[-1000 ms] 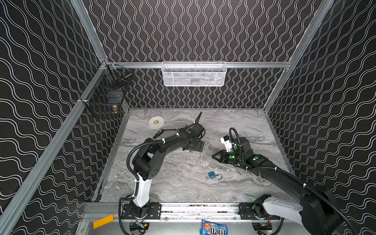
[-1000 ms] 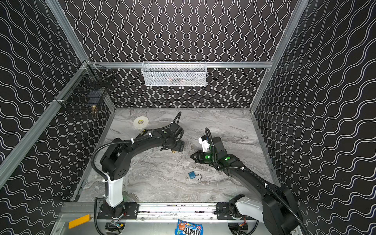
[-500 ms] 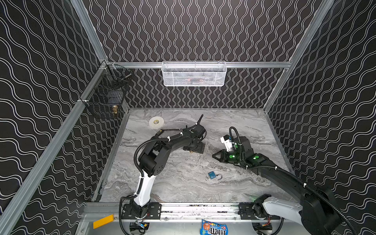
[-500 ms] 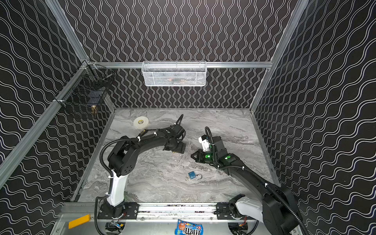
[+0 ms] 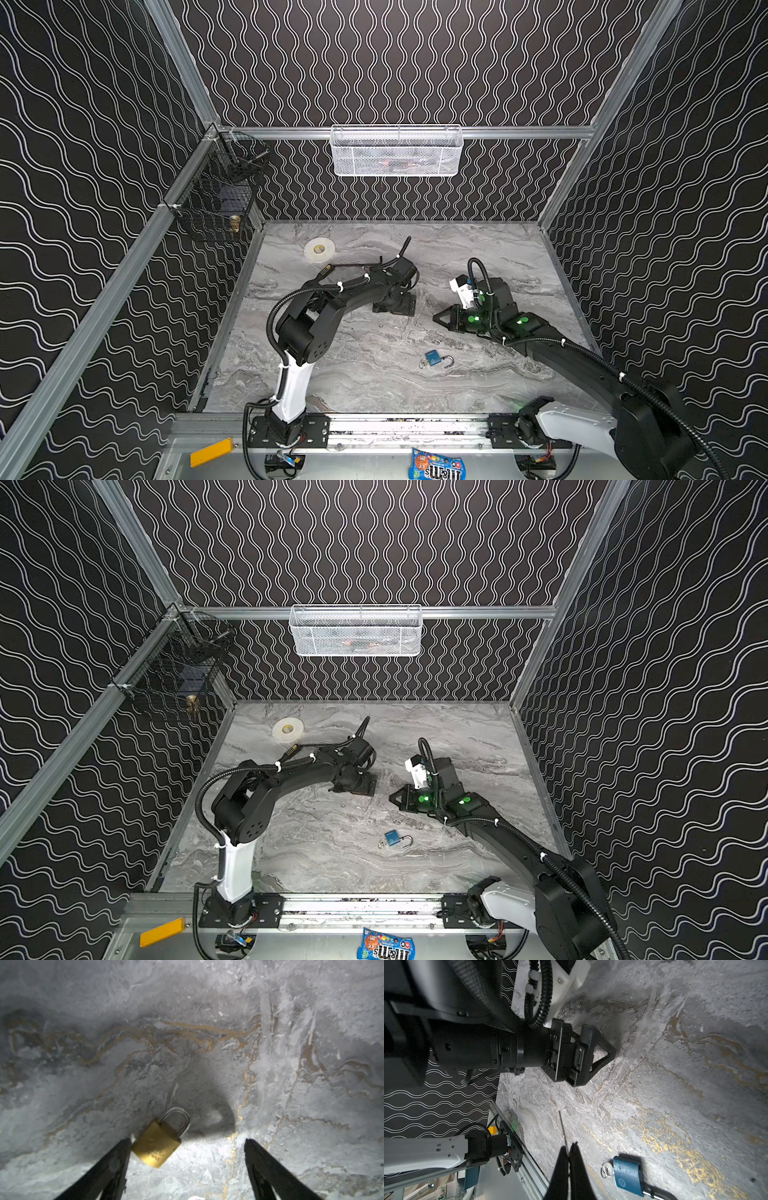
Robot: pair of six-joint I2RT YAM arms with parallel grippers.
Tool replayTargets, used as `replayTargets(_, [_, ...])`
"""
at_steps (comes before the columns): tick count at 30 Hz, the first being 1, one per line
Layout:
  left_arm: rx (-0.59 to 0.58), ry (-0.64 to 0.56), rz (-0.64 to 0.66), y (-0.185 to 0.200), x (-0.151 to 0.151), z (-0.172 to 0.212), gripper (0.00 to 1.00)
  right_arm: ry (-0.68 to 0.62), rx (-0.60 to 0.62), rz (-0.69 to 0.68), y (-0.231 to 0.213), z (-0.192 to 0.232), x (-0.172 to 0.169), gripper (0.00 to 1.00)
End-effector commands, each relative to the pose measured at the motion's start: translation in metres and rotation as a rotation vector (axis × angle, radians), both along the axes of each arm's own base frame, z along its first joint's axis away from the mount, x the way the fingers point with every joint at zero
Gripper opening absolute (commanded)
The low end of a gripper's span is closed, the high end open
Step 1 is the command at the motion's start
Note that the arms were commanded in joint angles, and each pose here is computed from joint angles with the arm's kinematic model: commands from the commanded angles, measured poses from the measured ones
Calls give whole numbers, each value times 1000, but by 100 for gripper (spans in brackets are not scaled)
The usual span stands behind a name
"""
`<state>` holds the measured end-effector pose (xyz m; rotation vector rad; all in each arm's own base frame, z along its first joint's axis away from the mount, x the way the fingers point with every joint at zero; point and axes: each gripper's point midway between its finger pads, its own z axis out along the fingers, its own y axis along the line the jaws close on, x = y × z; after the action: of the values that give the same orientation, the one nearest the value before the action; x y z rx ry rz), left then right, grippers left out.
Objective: Unlock with the key
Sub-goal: 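Lower the left gripper over the small brass padlock while the right gripper lowers nearby, then close the left gripper around the body of the brass padlock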
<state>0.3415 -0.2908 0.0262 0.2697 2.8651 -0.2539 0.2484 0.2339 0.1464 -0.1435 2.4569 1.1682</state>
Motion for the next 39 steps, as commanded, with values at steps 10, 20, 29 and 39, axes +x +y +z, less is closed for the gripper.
replayTargets(10, [41, -29, 65, -1, -1, 13, 86, -13, 26, 13, 4, 6, 2, 0])
replayTargets(20, [59, -23, 92, 3, 15, 11, 80, -18, 16, 8, 2, 7, 1, 0])
replayTargets(29, [113, 0, 95, 7, 13, 3, 66, -16, 22, 13, 4, 10, 3, 0])
replayTargets(39, [170, 25, 81, 7, 11, -3, 59, -12, 27, 11, 4, 9, 1, 0])
